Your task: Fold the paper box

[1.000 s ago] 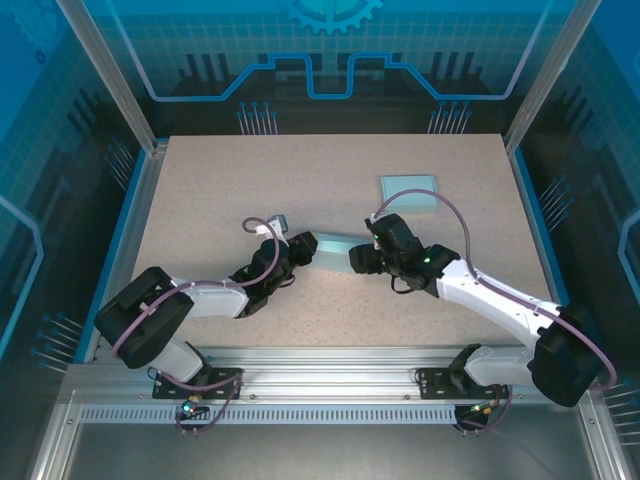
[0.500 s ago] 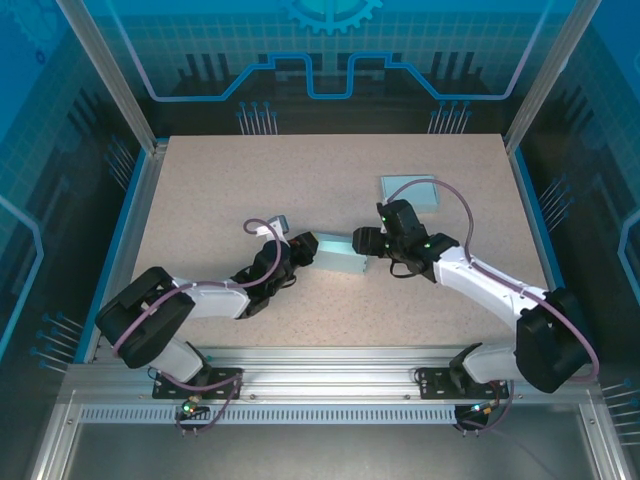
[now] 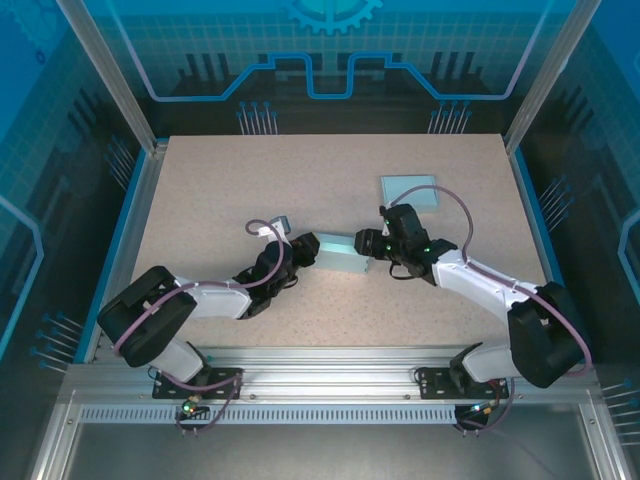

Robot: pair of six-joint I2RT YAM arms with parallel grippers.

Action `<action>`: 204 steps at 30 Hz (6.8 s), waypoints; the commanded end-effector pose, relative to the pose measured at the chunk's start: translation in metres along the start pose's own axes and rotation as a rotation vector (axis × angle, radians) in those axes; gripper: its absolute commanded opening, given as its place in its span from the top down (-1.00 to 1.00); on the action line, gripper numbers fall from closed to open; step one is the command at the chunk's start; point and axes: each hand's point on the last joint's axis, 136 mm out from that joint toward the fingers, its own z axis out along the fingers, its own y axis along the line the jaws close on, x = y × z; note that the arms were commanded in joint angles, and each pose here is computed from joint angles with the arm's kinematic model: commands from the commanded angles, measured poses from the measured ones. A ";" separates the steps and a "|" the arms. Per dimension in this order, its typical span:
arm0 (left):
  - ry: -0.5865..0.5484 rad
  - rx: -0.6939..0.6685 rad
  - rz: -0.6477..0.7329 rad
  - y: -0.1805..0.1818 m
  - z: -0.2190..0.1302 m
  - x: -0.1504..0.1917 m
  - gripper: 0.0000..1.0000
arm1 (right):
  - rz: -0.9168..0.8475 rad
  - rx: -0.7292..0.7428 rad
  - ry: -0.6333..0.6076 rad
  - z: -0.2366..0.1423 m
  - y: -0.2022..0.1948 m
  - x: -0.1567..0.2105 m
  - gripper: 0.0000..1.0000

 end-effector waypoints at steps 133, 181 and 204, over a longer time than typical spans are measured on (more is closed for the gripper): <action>0.094 -0.111 2.040 0.002 0.122 -0.008 -0.98 | -0.068 0.210 -0.204 -0.149 -0.067 0.004 -1.00; -0.269 -0.482 0.737 0.128 -0.067 -0.164 -0.98 | -0.337 0.429 -0.506 -0.072 -0.150 -0.083 -1.00; -0.195 -0.381 0.581 0.184 -0.042 -0.164 -0.98 | -0.431 0.298 -0.526 -0.048 -0.142 -0.075 -1.00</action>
